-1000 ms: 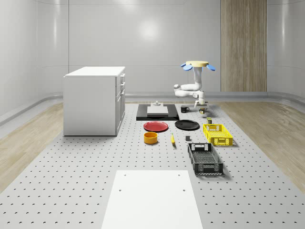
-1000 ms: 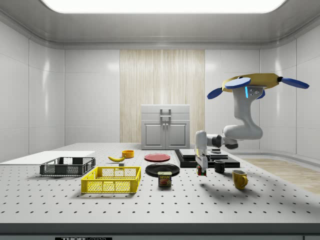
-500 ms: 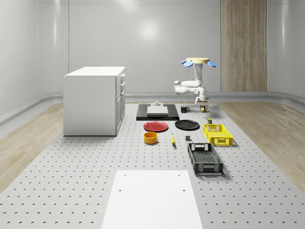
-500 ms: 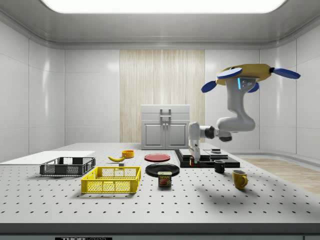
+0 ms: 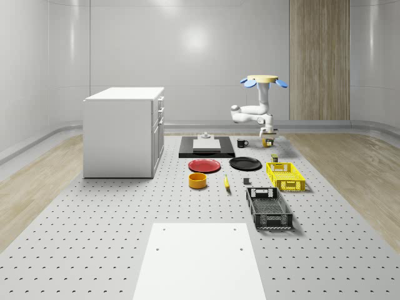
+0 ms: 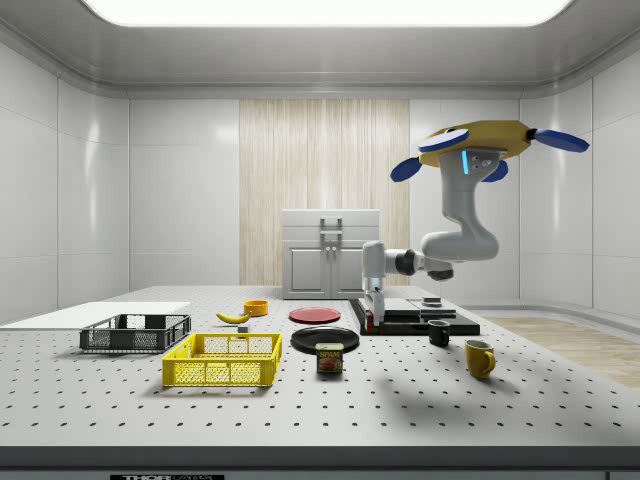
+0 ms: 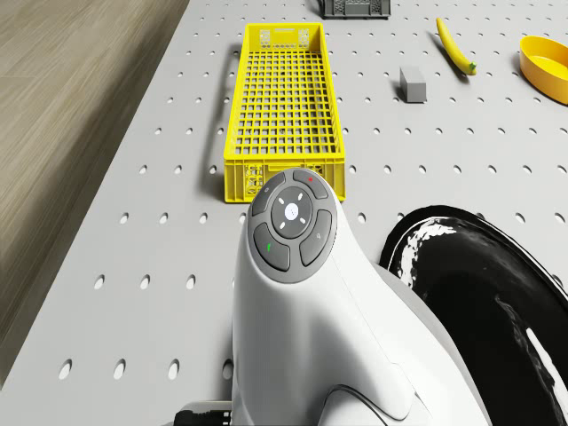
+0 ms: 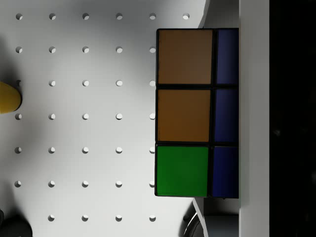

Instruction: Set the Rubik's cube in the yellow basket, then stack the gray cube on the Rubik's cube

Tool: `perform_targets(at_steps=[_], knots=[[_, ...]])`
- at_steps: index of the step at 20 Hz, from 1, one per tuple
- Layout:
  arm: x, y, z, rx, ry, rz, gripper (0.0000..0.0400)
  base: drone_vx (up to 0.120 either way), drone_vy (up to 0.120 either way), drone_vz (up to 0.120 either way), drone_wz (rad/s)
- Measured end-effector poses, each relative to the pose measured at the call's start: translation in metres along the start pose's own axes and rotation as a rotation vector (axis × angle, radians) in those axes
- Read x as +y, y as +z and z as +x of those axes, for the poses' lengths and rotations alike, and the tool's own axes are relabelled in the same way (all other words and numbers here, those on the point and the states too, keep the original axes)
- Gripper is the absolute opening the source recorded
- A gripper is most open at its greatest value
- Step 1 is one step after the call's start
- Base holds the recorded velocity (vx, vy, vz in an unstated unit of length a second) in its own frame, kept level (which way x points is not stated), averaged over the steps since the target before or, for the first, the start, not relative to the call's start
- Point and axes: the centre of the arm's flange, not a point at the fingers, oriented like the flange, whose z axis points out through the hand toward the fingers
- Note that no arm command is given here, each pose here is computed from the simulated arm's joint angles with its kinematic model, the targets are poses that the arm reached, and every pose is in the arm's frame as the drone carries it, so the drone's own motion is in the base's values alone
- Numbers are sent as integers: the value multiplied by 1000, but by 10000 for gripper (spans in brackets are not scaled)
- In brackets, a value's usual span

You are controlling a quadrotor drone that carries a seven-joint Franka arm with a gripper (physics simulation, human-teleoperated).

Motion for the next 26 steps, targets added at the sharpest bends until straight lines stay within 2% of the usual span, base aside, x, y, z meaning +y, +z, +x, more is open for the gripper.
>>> perform_targets(at_steps=[3,8,26], knots=[[0,0,0,0,0,0,321,120,0,93,0],[0,0,0,0,0,0,321,120,32,0,0],[0,0,0,0,0,0,321,120,0,0,0]])
